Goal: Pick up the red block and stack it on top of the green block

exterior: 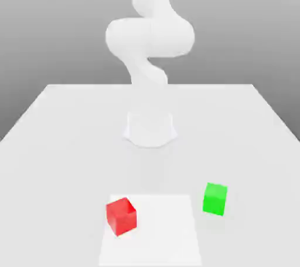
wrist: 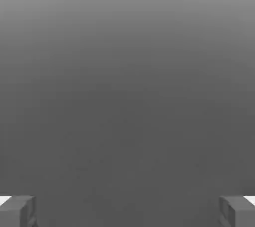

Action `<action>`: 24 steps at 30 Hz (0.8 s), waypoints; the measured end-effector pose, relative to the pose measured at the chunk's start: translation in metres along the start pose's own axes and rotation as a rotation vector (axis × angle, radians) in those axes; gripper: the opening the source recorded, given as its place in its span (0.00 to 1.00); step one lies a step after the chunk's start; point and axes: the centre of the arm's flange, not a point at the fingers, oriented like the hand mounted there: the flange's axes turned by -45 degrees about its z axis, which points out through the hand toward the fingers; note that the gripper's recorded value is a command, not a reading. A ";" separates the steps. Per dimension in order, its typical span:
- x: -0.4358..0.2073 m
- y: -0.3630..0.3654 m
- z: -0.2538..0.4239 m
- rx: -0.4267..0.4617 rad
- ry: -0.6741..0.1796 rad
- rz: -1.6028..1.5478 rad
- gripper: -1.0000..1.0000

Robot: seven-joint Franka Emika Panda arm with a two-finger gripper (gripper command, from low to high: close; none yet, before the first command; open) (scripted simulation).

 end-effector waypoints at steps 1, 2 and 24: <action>-0.005 0.002 0.026 -0.006 -0.039 -0.030 0.50; -0.011 0.004 0.051 -0.009 -0.075 -0.058 0.50; -0.305 0.034 0.379 0.230 -0.683 -0.480 0.50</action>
